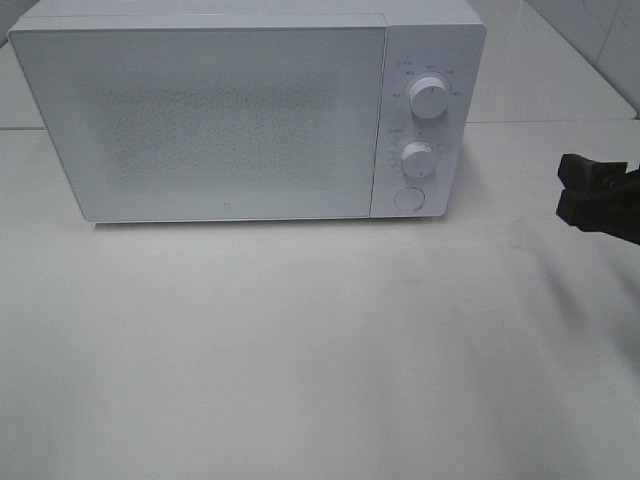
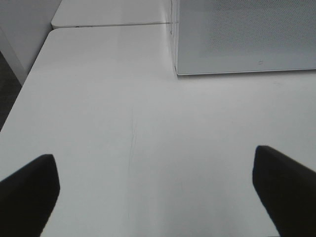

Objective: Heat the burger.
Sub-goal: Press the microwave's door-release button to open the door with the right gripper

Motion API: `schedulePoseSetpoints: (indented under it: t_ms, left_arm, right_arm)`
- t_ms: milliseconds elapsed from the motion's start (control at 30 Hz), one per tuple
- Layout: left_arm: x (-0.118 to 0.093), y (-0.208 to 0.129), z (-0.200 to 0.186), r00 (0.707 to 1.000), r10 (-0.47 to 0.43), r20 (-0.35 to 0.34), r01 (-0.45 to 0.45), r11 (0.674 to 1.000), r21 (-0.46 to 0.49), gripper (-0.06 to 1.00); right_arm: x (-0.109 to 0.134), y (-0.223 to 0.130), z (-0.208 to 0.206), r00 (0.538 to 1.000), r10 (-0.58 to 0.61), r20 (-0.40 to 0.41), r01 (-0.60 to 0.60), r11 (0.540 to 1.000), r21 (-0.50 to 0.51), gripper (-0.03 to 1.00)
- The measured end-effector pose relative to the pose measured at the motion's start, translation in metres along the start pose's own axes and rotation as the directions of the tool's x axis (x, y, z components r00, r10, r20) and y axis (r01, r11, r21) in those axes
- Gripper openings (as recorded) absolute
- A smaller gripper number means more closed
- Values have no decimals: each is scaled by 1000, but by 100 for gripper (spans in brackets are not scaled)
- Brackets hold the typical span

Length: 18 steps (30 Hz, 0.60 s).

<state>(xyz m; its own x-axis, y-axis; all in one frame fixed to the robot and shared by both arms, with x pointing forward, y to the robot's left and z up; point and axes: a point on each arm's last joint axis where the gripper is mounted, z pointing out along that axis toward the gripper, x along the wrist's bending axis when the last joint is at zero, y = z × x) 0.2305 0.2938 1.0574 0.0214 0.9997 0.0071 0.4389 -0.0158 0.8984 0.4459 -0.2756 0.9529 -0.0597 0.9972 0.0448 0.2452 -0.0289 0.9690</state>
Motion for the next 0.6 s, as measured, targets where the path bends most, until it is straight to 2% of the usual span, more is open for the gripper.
schedulePoseSetpoints:
  t_ms: [267, 433, 533, 600]
  left_arm:
    - [0, 0, 0, 1000, 0, 0, 0, 1000, 0, 99]
    - [0, 0, 0, 1000, 0, 0, 0, 1000, 0, 99]
    - [0, 0, 0, 1000, 0, 0, 0, 1000, 0, 99]
    - [0, 0, 0, 1000, 0, 0, 0, 1000, 0, 99]
  right_arm:
    - [16, -13, 6, 1000, -15, -9, 15, 1000, 17, 73]
    - [41, -27, 8, 999, -35, -9, 35, 999, 12, 73]
    - [43, -30, 7, 999, -33, 1, 33, 999, 18, 73]
    - [55, -38, 5, 999, -30, 14, 30, 999, 31, 73]
